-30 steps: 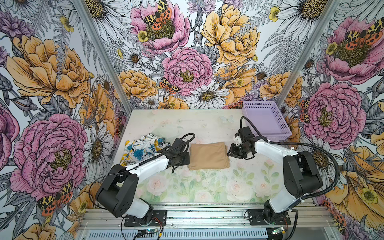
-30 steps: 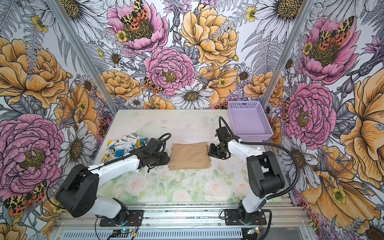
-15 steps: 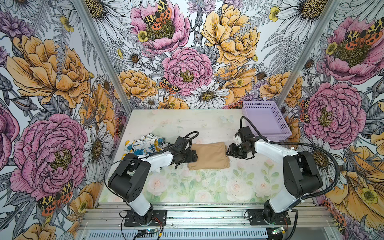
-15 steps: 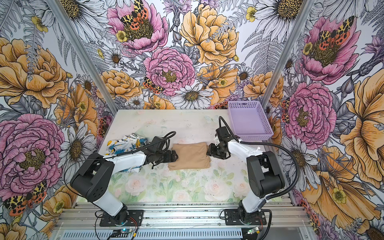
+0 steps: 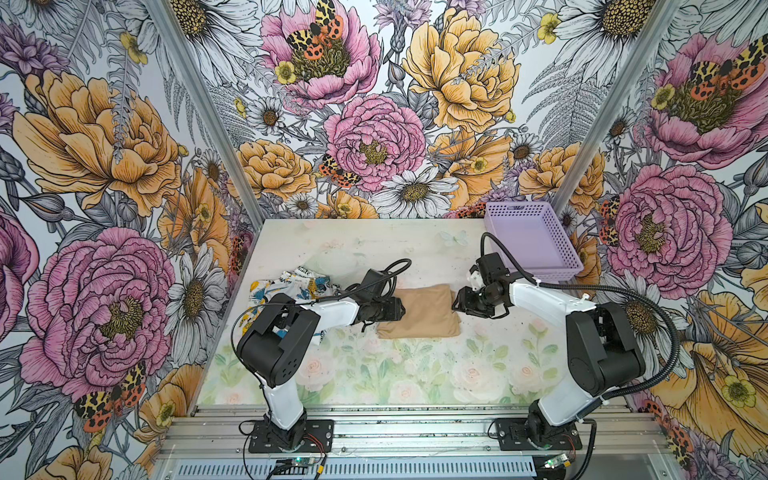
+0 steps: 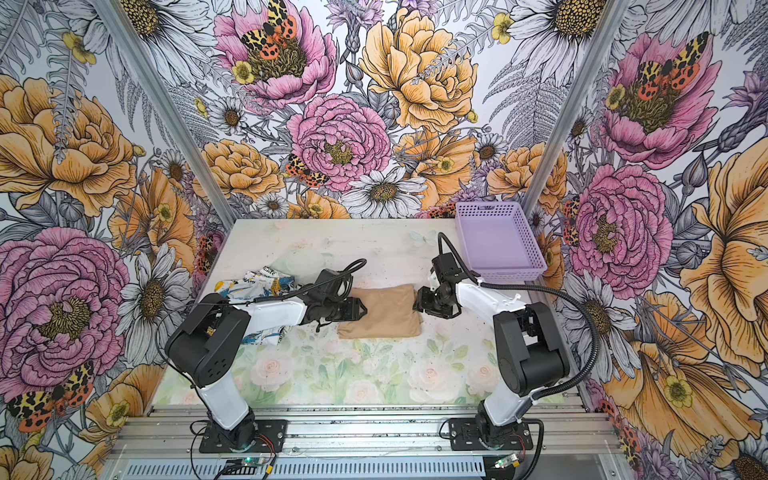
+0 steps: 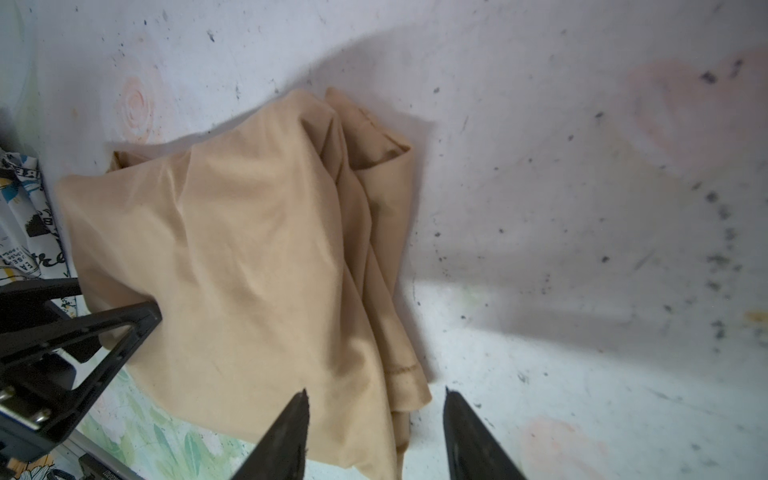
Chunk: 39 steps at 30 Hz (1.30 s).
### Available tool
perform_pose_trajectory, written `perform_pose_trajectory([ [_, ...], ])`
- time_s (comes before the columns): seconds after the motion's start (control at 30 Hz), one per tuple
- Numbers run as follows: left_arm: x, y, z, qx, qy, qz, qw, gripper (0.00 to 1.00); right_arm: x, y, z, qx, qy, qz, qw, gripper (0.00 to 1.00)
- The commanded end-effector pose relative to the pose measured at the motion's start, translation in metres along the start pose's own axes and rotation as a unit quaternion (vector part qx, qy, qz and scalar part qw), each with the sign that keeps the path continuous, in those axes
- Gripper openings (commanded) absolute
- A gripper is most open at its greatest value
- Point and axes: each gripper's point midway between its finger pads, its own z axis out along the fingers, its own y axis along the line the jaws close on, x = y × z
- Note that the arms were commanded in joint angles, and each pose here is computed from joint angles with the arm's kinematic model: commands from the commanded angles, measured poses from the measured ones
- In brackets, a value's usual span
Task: Fold and stack the mixed laundry pile
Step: 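Lift the beige bundle with the left gripper while the right gripper releases, then carry the beige bundle with the left gripper onto the printed garment pile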
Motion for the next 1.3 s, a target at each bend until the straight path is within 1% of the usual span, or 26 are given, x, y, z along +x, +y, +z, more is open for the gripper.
perform_pose_trajectory([
  [0.0,0.042,0.021,0.019,-0.023,0.07,-0.024,0.997,0.32,-0.001,-0.003,-0.006,0.004,-0.009,-0.003,1.0,0.54],
  [0.13,0.038,0.022,0.019,-0.022,0.066,-0.031,0.997,0.08,0.0,-0.003,-0.006,0.004,-0.009,-0.003,1.0,0.54],
  [0.17,0.035,0.022,0.018,-0.021,0.063,-0.033,0.997,0.0,0.0,-0.003,-0.006,0.003,-0.009,-0.003,1.0,0.55],
  [0.3,0.019,0.021,0.004,-0.018,0.047,-0.043,0.998,0.0,-0.002,-0.001,-0.008,-0.001,-0.012,-0.004,1.0,0.55],
  [0.4,0.0,0.017,-0.021,-0.019,0.026,-0.035,0.999,0.0,-0.003,0.002,-0.01,-0.005,-0.015,-0.004,1.0,0.54],
  [0.5,-0.013,0.021,-0.047,-0.035,0.016,-0.019,0.999,0.0,-0.005,0.005,-0.011,-0.011,-0.017,-0.005,1.0,0.54],
  [0.63,-0.022,0.033,-0.081,-0.059,0.014,-0.006,0.998,0.0,-0.008,0.008,-0.013,-0.016,-0.02,-0.005,1.0,0.55],
  [0.87,-0.033,0.062,-0.131,-0.11,0.014,0.017,0.994,0.0,-0.011,0.013,-0.014,-0.022,-0.022,-0.007,0.999,0.55],
  [1.03,-0.051,0.085,-0.165,-0.138,-0.007,0.019,0.99,0.0,-0.013,0.016,-0.014,-0.027,-0.021,-0.01,0.999,0.55],
  [1.17,-0.069,0.099,-0.194,-0.151,-0.031,0.017,0.988,0.0,-0.013,0.019,-0.013,-0.032,-0.019,-0.011,0.999,0.55],
  [1.27,-0.078,0.108,-0.214,-0.16,-0.038,0.02,0.986,0.0,-0.014,0.02,-0.014,-0.034,-0.018,-0.012,0.999,0.55],
])
